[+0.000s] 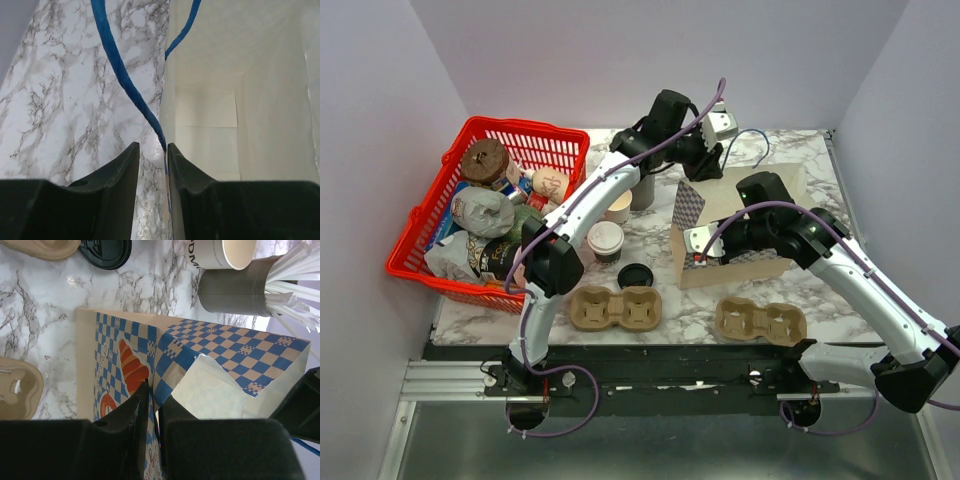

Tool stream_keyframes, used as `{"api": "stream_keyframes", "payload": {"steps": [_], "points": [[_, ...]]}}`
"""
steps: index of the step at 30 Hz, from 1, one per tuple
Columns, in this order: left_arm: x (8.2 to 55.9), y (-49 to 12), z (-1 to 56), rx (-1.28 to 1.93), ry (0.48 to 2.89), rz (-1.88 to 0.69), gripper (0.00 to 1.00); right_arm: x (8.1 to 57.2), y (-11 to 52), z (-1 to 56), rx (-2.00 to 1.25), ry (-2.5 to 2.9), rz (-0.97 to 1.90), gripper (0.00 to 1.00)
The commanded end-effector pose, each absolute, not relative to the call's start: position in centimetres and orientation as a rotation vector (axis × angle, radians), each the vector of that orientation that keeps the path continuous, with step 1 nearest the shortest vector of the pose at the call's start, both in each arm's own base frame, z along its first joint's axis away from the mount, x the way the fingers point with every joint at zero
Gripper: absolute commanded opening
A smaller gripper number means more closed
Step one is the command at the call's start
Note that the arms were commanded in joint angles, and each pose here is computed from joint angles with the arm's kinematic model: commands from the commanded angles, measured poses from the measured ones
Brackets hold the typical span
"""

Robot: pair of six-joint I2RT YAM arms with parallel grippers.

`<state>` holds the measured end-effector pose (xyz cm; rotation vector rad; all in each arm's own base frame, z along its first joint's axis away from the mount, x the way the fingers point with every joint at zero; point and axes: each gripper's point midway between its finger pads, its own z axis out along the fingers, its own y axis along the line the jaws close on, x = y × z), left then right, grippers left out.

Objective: Pack the takeout coffee

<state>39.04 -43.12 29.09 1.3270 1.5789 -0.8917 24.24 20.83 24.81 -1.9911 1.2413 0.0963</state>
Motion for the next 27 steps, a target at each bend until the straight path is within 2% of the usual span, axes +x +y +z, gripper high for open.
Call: {"api": "stream_keyframes", "payload": {"steps": [1,2,4,6,8,9,11,18,22,24,26,27], "points": [[38.2,-43.6,28.4,1.364,1.590,-0.930,0.22,24.7,21.0,25.4,-1.960,1.229,0.063,0.21],[38.1,-43.7,28.6,1.363,1.585,-0.938,0.14,24.7,20.9,25.4,-1.961,1.232,0.060,0.20],[38.2,-43.8,29.2,1.356,1.560,-0.945,0.12,24.9,21.0,25.4,-1.955,1.237,0.059,0.21],[38.3,-44.0,29.9,1.345,1.538,-0.947,0.18,24.9,21.0,25.4,-1.953,1.247,0.066,0.21],[38.3,-44.2,30.9,1.339,1.502,-0.945,0.34,24.9,21.2,25.2,-1.951,1.256,0.080,0.22],[38.5,-44.2,31.0,1.337,1.493,-0.943,0.37,24.9,21.3,25.3,-1.950,1.256,0.084,0.22],[38.6,-44.3,31.4,1.335,1.476,-0.943,0.37,25.0,21.4,25.4,-1.947,1.259,0.088,0.23],[38.0,-44.9,31.2,1.330,1.478,-1.014,0.26,25.2,21.6,25.5,-1.943,1.269,0.095,0.24],[37.9,-45.2,31.5,1.308,1.480,-1.046,0.06,25.2,21.7,25.4,-1.936,1.280,0.105,0.24],[38.0,-45.1,31.8,1.301,1.477,-1.043,0.03,25.2,21.8,25.3,-1.929,1.291,0.113,0.24],[38.0,-44.9,31.9,1.301,1.476,-1.027,0.00,25.4,21.8,25.7,-1.900,1.317,0.118,0.26],[38.2,-44.7,31.9,1.313,1.466,-1.005,0.00,25.8,22.0,26.8,-1.861,1.322,0.106,0.32]]}}
